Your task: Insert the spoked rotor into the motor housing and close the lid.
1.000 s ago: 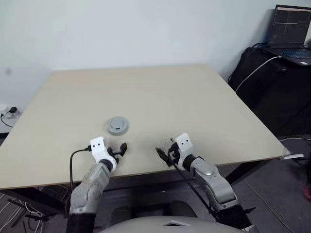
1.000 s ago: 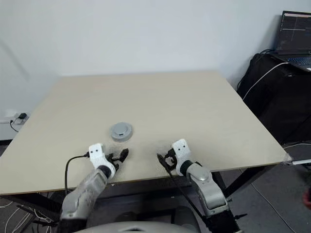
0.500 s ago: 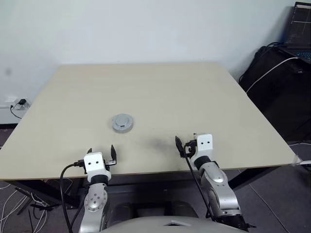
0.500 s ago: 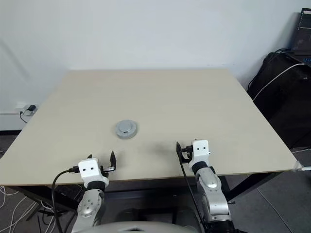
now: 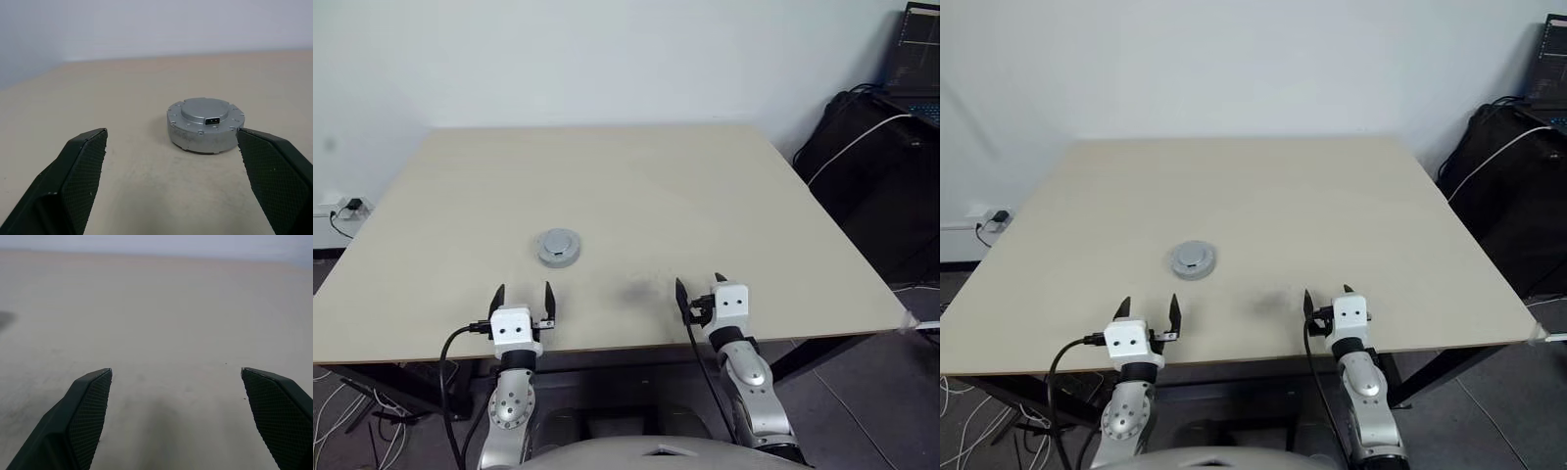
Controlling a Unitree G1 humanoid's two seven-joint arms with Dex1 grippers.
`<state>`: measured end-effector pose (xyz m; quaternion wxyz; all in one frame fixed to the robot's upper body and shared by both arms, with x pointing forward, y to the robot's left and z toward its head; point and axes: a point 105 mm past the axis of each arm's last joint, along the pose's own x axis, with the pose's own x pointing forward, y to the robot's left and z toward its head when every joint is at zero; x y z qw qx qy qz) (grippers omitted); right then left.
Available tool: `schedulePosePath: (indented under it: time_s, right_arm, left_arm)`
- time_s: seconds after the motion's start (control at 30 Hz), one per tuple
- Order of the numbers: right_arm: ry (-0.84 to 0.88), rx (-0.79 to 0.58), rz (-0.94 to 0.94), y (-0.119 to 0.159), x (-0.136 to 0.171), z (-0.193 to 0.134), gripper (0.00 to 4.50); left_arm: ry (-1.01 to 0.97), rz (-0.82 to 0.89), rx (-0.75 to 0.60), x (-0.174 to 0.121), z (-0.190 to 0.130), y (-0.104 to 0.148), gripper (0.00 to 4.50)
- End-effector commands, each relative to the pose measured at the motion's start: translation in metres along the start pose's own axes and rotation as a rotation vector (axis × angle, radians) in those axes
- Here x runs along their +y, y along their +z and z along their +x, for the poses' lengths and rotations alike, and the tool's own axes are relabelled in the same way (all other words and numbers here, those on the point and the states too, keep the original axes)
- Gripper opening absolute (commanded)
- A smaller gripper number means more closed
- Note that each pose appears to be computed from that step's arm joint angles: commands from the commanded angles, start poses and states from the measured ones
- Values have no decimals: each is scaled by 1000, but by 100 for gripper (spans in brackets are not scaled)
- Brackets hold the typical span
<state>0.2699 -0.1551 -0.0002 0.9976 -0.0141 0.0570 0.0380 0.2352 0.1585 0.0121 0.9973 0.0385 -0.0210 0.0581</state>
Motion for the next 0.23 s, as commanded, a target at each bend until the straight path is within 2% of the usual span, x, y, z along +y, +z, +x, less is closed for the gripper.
schedulePosePath:
  time_s: [0.03,0.23]
  right_arm:
    - [-40,-54,15,12,-6,2,450]
    - [-49,-52,23,11,-7,2,450]
  left_arm:
    - [-25,-15,-54,-7,5,11,446]
    - [-35,-19,-56,-8,8,11,446]
